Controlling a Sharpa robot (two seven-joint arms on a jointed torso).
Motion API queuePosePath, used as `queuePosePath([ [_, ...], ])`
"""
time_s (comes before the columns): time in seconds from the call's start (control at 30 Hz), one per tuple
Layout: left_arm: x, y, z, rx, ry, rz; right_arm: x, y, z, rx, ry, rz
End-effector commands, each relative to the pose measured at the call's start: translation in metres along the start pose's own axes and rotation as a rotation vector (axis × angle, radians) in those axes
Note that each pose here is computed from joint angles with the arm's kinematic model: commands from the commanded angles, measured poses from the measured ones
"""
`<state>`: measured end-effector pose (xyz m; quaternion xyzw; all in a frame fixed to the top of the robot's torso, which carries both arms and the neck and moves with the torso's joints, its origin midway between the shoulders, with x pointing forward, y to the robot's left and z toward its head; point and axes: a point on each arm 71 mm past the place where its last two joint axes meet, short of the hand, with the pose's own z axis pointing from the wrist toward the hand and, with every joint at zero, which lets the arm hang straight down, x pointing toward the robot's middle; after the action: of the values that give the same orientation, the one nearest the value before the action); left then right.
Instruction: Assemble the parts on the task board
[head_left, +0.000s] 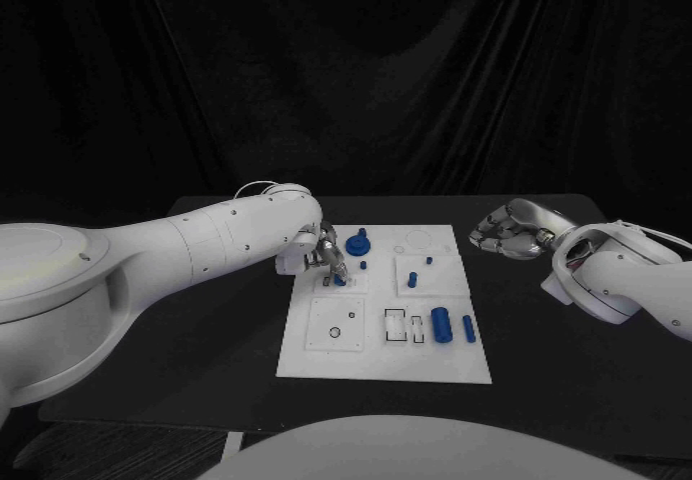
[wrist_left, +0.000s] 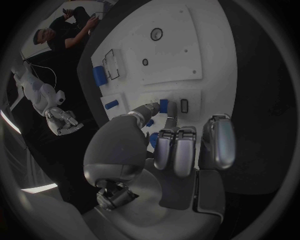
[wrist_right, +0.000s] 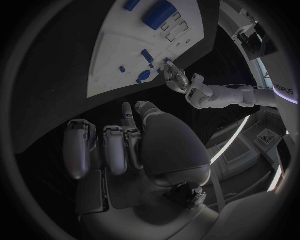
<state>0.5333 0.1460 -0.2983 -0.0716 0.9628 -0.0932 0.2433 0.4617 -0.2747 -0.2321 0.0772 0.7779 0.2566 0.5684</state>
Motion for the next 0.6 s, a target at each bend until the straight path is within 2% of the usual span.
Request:
queuePosePath([
  [0.03, 0.002, -0.0006, 0.0013, 0.001, 0.006, -0.006, 0.0012, -0.0015, -0.0007, 0.014, 0.005, 0.006],
  [0.6, 0.0035, -0.0055, 0.003, 0.02, -0.016, -0.017, 0.0019, -0.0016, -0.0009, 0.014, 0.008, 0.007],
])
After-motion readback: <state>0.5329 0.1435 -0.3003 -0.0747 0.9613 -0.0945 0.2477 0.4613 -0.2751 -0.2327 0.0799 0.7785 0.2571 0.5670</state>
